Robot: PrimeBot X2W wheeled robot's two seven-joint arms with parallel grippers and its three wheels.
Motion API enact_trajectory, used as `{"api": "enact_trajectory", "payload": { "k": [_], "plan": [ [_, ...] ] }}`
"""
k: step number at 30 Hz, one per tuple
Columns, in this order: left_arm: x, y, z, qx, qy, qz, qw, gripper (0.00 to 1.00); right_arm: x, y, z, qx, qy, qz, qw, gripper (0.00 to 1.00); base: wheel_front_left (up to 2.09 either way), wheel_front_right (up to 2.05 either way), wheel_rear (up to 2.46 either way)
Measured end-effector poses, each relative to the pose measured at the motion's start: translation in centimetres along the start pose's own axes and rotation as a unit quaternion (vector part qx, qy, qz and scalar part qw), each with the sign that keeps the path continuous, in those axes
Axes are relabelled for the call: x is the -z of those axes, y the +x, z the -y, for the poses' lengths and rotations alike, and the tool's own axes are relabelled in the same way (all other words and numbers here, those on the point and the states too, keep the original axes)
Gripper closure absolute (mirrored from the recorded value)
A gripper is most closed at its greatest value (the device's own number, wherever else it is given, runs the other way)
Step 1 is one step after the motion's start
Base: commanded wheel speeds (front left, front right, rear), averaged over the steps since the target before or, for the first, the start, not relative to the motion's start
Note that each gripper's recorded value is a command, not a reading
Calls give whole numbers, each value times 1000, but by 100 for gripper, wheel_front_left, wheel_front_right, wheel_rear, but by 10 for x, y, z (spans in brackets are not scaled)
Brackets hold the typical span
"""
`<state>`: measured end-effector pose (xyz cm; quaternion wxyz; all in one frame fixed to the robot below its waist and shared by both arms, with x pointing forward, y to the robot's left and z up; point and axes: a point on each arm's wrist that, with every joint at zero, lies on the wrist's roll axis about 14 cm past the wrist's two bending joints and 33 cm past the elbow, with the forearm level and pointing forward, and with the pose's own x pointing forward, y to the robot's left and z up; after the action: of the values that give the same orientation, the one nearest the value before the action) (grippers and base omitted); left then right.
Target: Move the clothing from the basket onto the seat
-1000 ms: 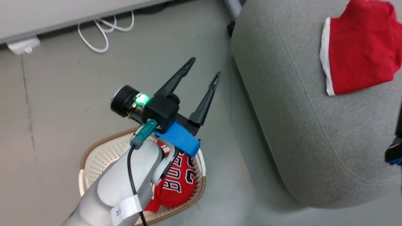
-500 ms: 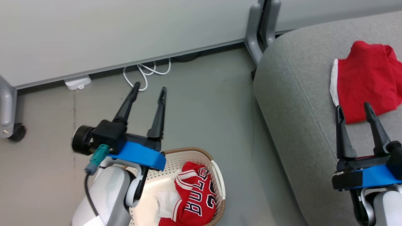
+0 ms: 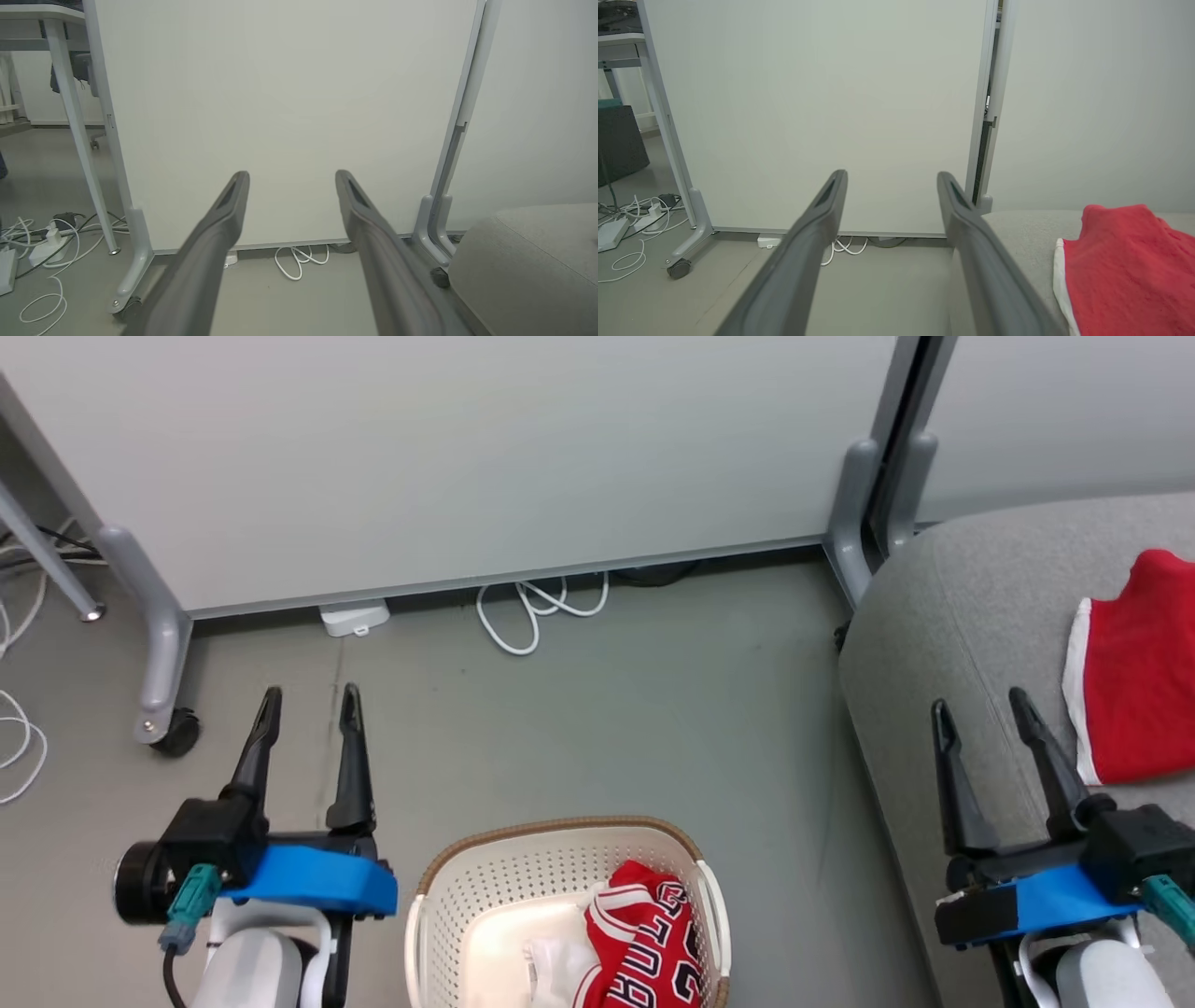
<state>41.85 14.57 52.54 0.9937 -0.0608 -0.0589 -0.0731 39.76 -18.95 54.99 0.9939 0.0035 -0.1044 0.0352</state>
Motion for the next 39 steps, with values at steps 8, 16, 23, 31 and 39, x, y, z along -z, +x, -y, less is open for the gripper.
{"api": "enact_trajectory", "payload": {
  "k": [8, 16, 23, 31, 39],
  "plan": [
    [8, -31, -21, -34, 1, -15, 999, 0, 9, -7, -20, -19, 14, -14, 1000, 0, 0, 0, 0],
    [20, -46, -24, -41, -1, -34, 999, 0, 30, -19, -25, -19, 23, -49, 998, 0, 0, 0, 0],
    [26, -50, -25, -43, -2, -43, 998, 0, 40, -26, -24, -17, 26, -67, 997, 0, 0, 0, 0],
    [26, -51, -25, -42, 0, -44, 998, 0, 42, -26, -25, -16, 28, -69, 997, 0, 0, 0, 0],
    [28, -48, -23, -37, 0, -47, 998, 0, 42, -26, -24, -14, 29, -69, 997, 0, 0, 0, 0]
  ]
}}
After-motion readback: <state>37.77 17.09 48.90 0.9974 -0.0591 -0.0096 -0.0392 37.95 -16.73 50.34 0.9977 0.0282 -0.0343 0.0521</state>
